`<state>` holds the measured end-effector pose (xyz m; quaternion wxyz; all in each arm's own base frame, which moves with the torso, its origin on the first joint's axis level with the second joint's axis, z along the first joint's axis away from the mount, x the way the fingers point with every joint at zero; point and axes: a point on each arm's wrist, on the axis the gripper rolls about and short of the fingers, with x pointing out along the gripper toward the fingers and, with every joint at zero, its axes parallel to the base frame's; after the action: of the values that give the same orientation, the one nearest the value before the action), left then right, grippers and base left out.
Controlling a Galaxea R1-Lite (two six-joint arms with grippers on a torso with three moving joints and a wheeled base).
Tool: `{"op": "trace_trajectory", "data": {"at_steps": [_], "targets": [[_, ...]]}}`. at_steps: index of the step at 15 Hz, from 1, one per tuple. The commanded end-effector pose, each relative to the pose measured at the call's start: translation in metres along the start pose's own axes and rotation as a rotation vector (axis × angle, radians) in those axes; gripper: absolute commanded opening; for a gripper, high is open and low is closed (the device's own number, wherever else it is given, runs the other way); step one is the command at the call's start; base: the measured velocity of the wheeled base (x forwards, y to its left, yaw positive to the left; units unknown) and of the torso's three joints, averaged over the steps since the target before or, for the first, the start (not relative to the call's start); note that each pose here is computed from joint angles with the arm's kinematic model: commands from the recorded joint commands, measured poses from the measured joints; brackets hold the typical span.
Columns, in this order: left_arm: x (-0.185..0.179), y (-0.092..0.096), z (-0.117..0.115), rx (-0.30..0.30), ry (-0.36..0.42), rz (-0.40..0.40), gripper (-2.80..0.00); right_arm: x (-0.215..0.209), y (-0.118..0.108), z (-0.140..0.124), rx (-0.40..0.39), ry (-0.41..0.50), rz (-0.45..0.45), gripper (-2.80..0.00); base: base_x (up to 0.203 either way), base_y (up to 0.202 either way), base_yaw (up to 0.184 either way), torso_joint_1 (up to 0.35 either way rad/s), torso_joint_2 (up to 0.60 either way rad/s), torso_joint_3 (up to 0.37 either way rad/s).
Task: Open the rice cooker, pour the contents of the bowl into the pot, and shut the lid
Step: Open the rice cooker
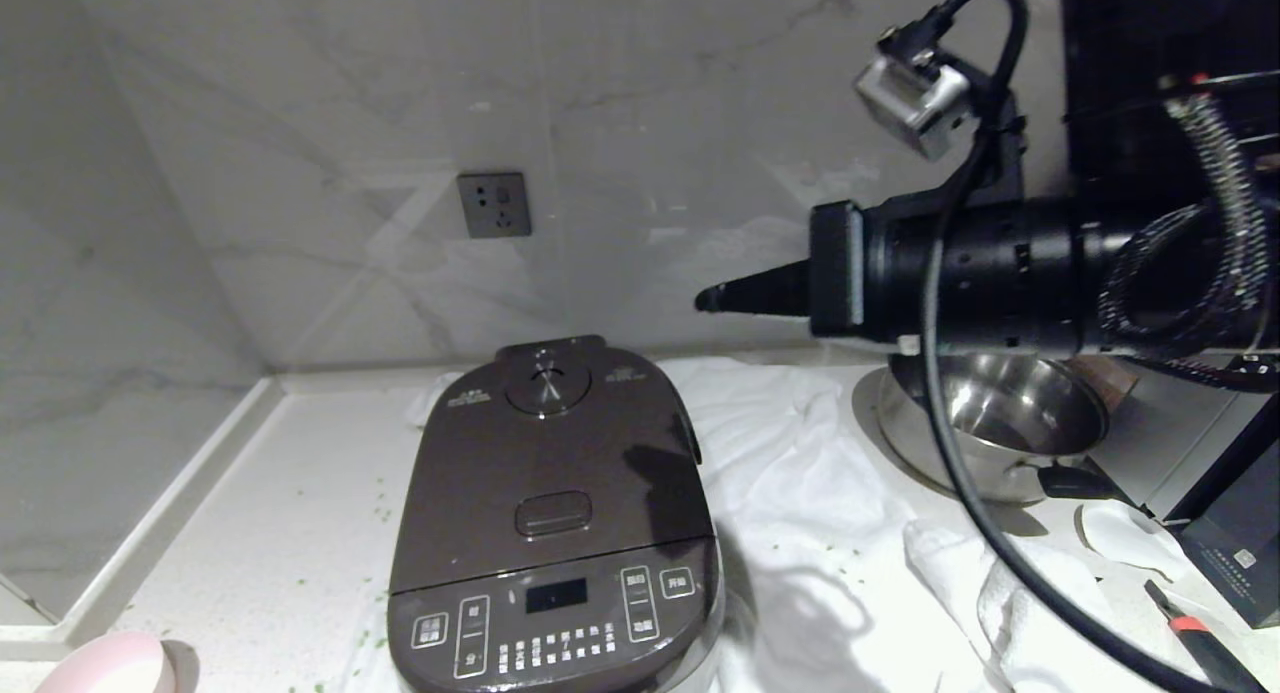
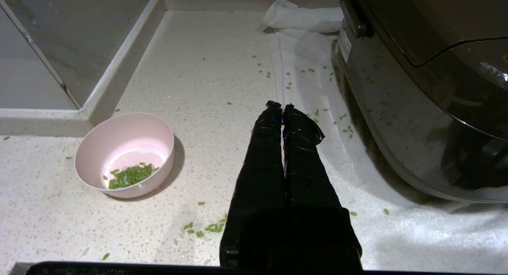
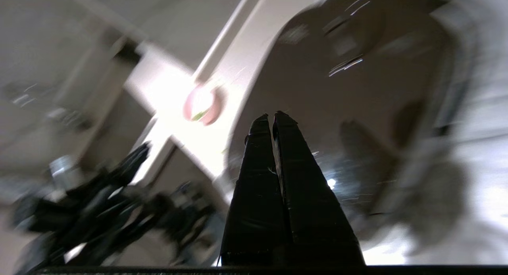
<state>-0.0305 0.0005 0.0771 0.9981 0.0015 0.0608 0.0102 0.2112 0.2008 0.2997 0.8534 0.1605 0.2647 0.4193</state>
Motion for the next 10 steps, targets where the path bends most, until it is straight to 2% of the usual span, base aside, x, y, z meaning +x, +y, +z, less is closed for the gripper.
{"op": "trace_trajectory", "data": {"at_steps": [1, 2, 3, 10], "targets": [[0.000, 0.000, 0.000, -0.002, -0.002, 0.002, -2.80, 0.035, 0.003, -0.013, 0.070, 0.130, 0.098, -2.80, 0.000, 0.000, 0.000, 0.000, 0.00, 0.000], [0.000, 0.000, 0.000, -0.004, -0.001, 0.002, -2.80, 0.041, 0.003, -0.013, 0.107, 0.167, 0.151, -2.80, 0.000, 0.000, 0.000, 0.000, 0.00, 0.000], [0.000, 0.000, 0.000, -0.004, -0.001, 0.002, -2.80, 0.049, 0.002, -0.012, 0.130, 0.181, 0.162, -2.80, 0.000, 0.000, 0.000, 0.000, 0.00, 0.000], [0.000, 0.000, 0.000, -0.005, -0.002, 0.002, -2.80, 0.106, -0.019, -0.035, 0.183, 0.325, 0.184, -2.80, 0.000, 0.000, 0.000, 0.000, 0.00, 0.000]]}}
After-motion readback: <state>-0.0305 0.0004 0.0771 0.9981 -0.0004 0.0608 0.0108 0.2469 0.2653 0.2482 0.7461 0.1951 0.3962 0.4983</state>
